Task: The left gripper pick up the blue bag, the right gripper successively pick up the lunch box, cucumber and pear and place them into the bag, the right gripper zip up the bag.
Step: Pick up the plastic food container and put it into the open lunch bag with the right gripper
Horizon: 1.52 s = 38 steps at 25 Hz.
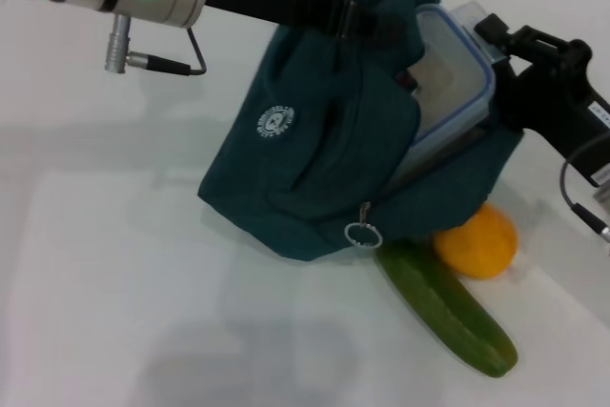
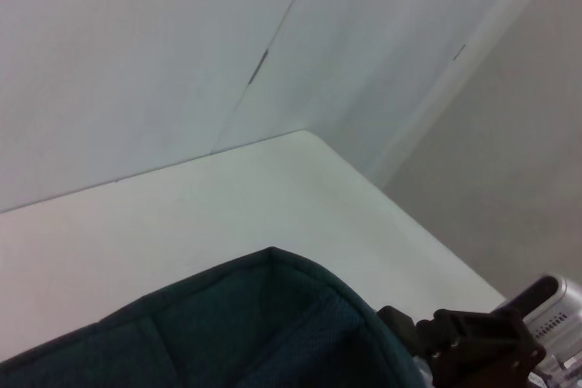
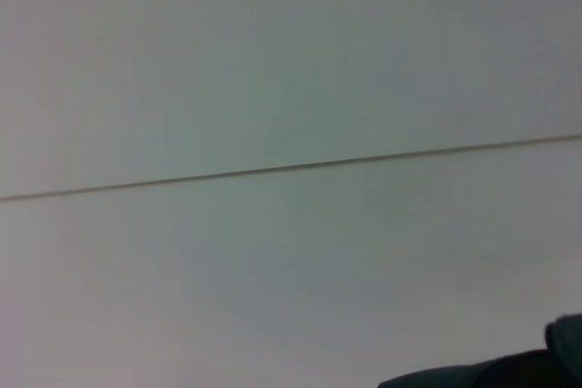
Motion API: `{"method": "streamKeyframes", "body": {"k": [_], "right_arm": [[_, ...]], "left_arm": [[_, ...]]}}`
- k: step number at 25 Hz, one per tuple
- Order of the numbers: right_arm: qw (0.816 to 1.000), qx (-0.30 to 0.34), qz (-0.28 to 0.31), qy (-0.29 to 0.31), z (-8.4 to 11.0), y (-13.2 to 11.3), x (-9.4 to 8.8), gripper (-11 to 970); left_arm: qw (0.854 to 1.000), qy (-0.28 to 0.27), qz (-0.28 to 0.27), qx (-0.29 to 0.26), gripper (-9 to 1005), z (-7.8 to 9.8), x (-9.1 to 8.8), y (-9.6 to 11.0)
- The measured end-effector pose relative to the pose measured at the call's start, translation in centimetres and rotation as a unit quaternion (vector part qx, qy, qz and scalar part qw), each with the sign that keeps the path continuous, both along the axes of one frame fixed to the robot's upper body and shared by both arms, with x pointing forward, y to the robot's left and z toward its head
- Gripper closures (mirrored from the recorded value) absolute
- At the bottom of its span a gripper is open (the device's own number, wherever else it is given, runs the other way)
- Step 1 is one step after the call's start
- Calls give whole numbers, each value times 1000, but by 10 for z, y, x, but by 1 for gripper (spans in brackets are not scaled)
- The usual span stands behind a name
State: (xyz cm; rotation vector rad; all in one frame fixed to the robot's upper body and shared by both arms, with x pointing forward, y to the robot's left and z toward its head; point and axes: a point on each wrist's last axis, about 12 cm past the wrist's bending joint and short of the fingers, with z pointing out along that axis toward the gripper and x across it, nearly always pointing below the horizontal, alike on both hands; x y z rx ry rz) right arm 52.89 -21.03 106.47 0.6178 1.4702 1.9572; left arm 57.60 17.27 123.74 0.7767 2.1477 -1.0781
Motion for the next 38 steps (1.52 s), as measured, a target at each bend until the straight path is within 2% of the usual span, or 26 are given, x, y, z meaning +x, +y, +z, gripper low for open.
{"method": "streamKeyframes", "body": {"k": [6, 11, 18, 21, 31, 38], "right_arm": [[998, -37, 14, -40, 2, 2, -2, 861], [997, -69, 18, -37, -2, 0, 2, 861], [994, -91, 26, -49, 0, 1, 6, 860], [993, -97, 38, -56, 1, 3, 8, 859], [991, -116, 33, -64, 2, -3, 12, 858], [983, -143, 63, -95, 11, -4, 19, 857]], "left_arm": [[1000, 2, -10, -14, 949, 6, -1, -2], [999, 19, -18, -44, 949, 11, 1, 2], [996, 62, -24, -58, 949, -3, 8, 2], [996, 64, -26, -57, 949, -5, 8, 2], [995, 67, -37, -59, 948, -5, 6, -2], [995, 62, -33, -72, 948, -3, 6, 4]]}}
